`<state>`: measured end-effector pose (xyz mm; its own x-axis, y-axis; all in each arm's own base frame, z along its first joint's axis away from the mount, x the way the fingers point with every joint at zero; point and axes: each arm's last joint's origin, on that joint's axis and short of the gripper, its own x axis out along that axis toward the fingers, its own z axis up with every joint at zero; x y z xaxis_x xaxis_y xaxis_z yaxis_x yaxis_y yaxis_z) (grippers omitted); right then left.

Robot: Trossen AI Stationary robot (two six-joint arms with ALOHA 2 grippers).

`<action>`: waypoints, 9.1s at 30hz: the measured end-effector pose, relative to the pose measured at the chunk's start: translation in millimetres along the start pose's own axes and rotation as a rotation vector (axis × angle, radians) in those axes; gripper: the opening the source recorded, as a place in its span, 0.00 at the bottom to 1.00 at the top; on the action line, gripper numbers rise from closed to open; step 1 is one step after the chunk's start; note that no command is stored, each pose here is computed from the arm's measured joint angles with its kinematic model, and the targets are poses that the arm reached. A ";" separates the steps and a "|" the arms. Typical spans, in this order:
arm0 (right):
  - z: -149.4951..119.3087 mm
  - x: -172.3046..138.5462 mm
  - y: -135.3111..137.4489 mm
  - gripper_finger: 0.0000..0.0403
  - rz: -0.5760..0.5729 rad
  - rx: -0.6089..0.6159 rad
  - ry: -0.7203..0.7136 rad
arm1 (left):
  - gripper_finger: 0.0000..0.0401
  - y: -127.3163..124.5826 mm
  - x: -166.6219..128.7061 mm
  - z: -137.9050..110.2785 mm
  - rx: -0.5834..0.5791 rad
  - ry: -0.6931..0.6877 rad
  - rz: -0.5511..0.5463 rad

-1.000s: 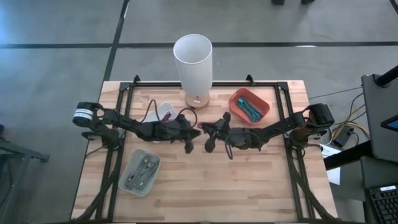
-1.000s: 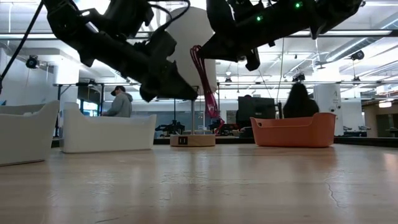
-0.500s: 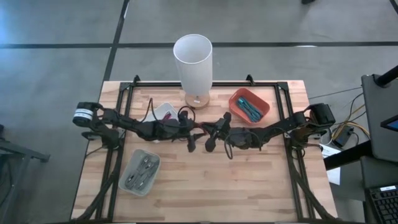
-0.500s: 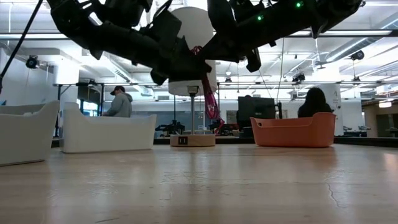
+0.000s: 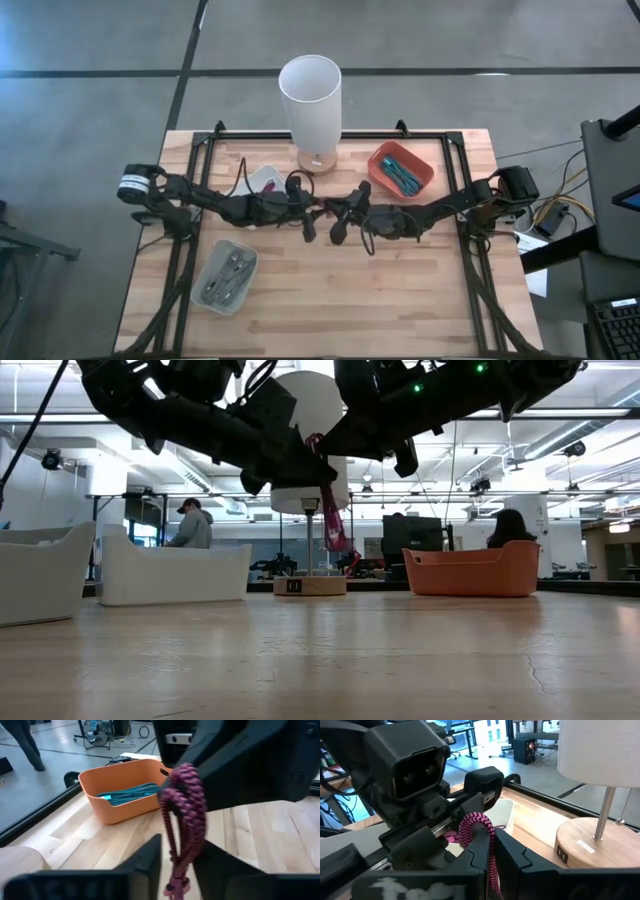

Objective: Pick & Place USB Port
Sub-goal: Put the red and black charger cable into the white bin, then return to Home Position

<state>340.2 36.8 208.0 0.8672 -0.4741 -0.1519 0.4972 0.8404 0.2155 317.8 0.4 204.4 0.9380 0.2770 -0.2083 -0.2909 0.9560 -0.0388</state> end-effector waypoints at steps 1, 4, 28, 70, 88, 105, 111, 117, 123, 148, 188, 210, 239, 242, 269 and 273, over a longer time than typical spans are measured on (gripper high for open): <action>0.0 0.0 0.0 0.04 0.000 0.000 0.000 | 0.22 0.0 0.0 0.0 0.000 0.000 0.000; -0.4 0.0 -0.2 0.04 -0.001 -0.003 0.004 | 0.09 0.0 0.0 -0.4 0.000 0.002 0.000; -9.4 4.9 -7.5 0.41 0.120 -0.057 0.152 | 0.03 6.7 -15.5 2.1 0.027 0.247 0.052; -10.0 4.6 -7.5 0.47 0.115 -0.052 0.151 | 0.04 86.4 -53.6 -8.0 -0.048 1.090 0.525; -10.2 4.6 -7.6 0.47 0.115 -0.056 0.151 | 0.25 94.1 -28.9 -32.7 -0.019 1.144 0.525; 9.9 -8.3 -10.3 0.47 0.122 -0.199 0.156 | 0.25 75.4 -77.3 47.9 0.022 0.802 0.456; 38.6 -37.8 -22.1 0.45 0.103 -0.210 0.224 | 0.25 53.1 -109.1 72.0 0.061 0.642 0.333; 67.3 -73.1 -32.0 0.42 0.148 -0.265 0.223 | 0.25 35.1 -136.5 83.5 0.135 0.546 0.225; 74.3 -103.4 -47.0 0.39 0.257 -0.246 0.192 | 0.25 25.1 -160.7 75.7 0.159 0.472 0.131; 18.0 -173.8 -116.0 0.32 0.558 -0.181 -0.142 | 0.25 53.7 -223.8 4.1 0.067 -0.110 -0.130; -17.9 -197.2 -147.2 0.33 0.574 -0.153 -0.272 | 0.25 59.0 -227.1 -33.3 0.147 -0.326 -0.195; -28.5 -195.5 -149.6 0.32 0.565 -0.153 -0.194 | 0.25 54.2 -209.9 -62.3 0.126 -0.408 -0.191; -36.8 -193.3 -151.0 0.31 0.543 -0.182 -0.109 | 0.25 54.0 -205.9 -73.1 0.155 -0.301 -0.187; -36.8 -193.3 -151.0 0.32 0.544 -0.174 -0.106 | 0.25 54.0 -205.6 -74.0 0.140 -0.291 -0.189; -36.8 -193.3 -151.0 0.28 0.545 -0.173 -0.106 | 0.25 54.0 -205.4 -75.0 0.066 -0.271 -0.199; -36.8 -193.4 -151.0 0.29 0.545 -0.173 -0.107 | 0.25 54.0 -205.4 -75.1 0.066 -0.270 -0.201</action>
<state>96.5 11.2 169.3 0.9991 0.0232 0.0367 -0.0258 0.9970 0.0733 95.4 -12.2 171.8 0.9939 0.0896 0.0641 -0.0906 0.9958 0.0126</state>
